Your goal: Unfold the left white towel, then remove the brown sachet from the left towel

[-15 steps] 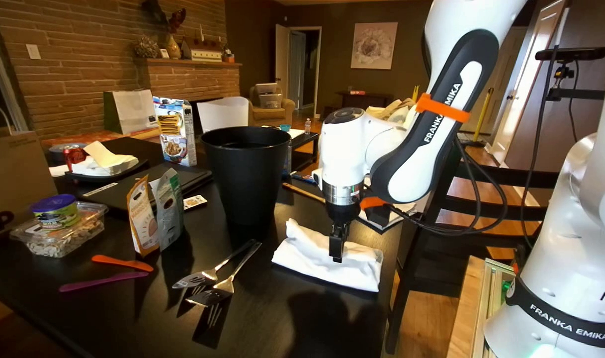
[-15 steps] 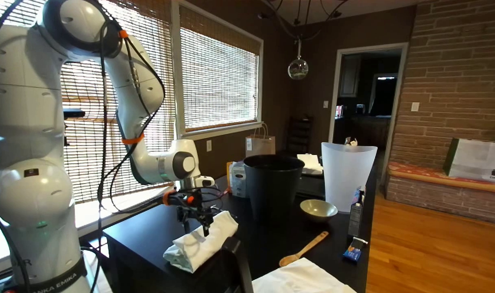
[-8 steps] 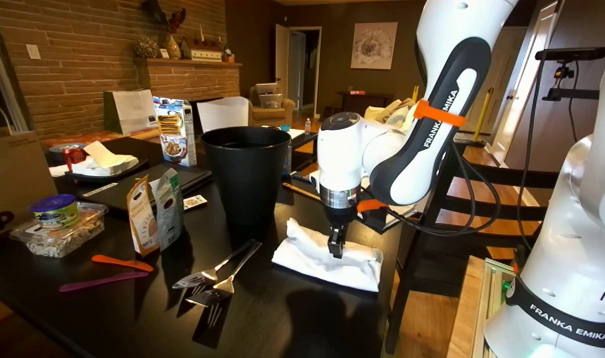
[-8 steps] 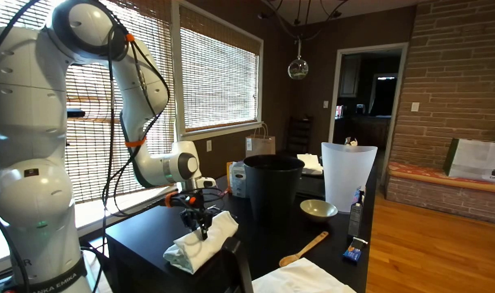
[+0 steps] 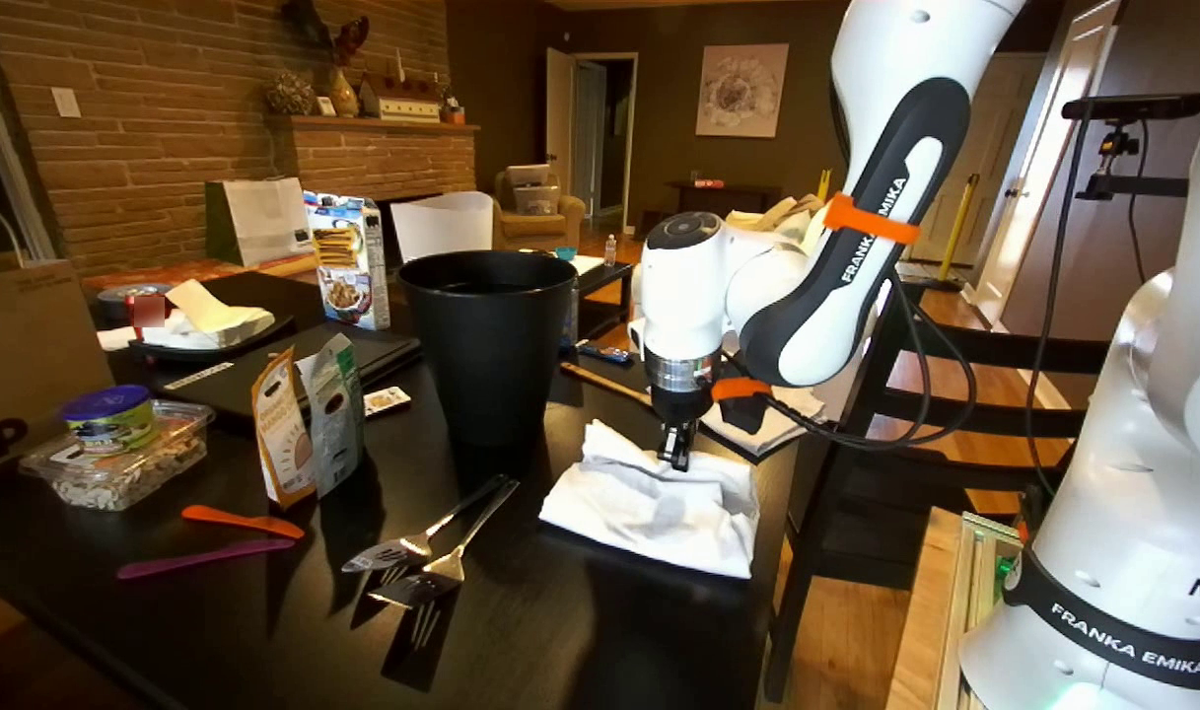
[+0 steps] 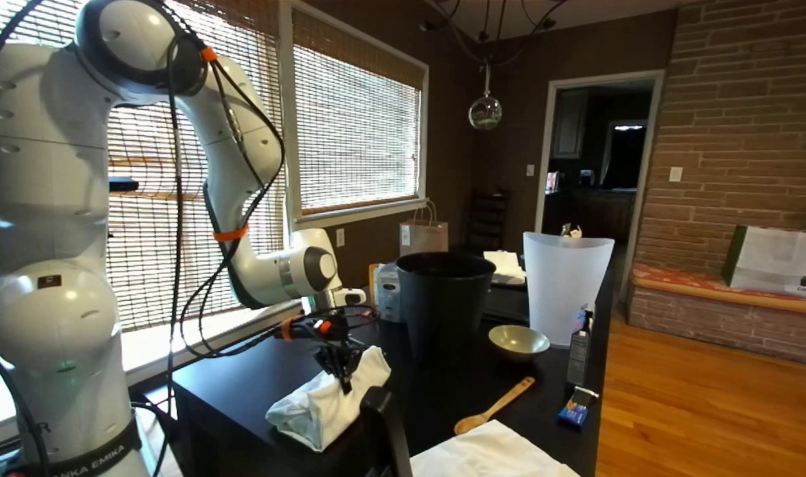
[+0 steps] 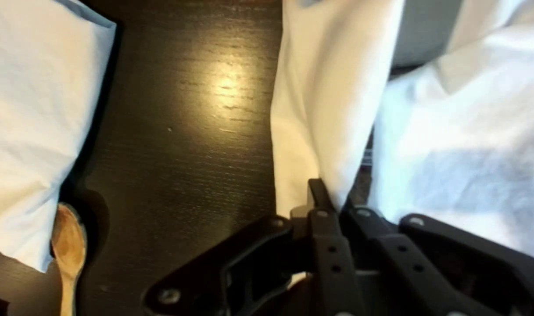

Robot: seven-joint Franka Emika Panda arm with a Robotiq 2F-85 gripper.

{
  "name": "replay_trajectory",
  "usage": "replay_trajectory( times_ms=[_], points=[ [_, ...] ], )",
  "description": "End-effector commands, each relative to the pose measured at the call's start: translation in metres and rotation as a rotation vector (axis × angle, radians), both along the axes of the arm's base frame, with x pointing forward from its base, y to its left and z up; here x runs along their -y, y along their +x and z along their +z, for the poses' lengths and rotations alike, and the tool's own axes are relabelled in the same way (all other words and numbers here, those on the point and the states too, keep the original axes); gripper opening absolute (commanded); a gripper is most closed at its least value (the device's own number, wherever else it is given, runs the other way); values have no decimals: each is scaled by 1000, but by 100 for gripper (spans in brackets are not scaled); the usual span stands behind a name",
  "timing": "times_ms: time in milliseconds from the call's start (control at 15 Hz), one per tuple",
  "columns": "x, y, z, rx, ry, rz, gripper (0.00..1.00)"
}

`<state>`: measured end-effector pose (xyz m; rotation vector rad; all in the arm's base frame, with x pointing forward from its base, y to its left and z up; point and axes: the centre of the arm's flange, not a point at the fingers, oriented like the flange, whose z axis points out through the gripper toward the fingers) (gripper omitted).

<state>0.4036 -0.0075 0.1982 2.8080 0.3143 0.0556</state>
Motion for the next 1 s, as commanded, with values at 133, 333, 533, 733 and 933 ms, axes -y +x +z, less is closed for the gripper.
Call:
replay_trajectory(
  times_ms=[133, 333, 533, 733, 933],
  points=[
    [46, -2, -3, 22, -87, -96, 29],
    [65, 0, 3, 53, -149, -142, 43],
    [75, 3, 13, 95, -195, -177, 63],
    [75, 6, 13, 73, -124, -235, 83],
    [75, 6, 4, 20, -43, -296, 100]
  ],
)
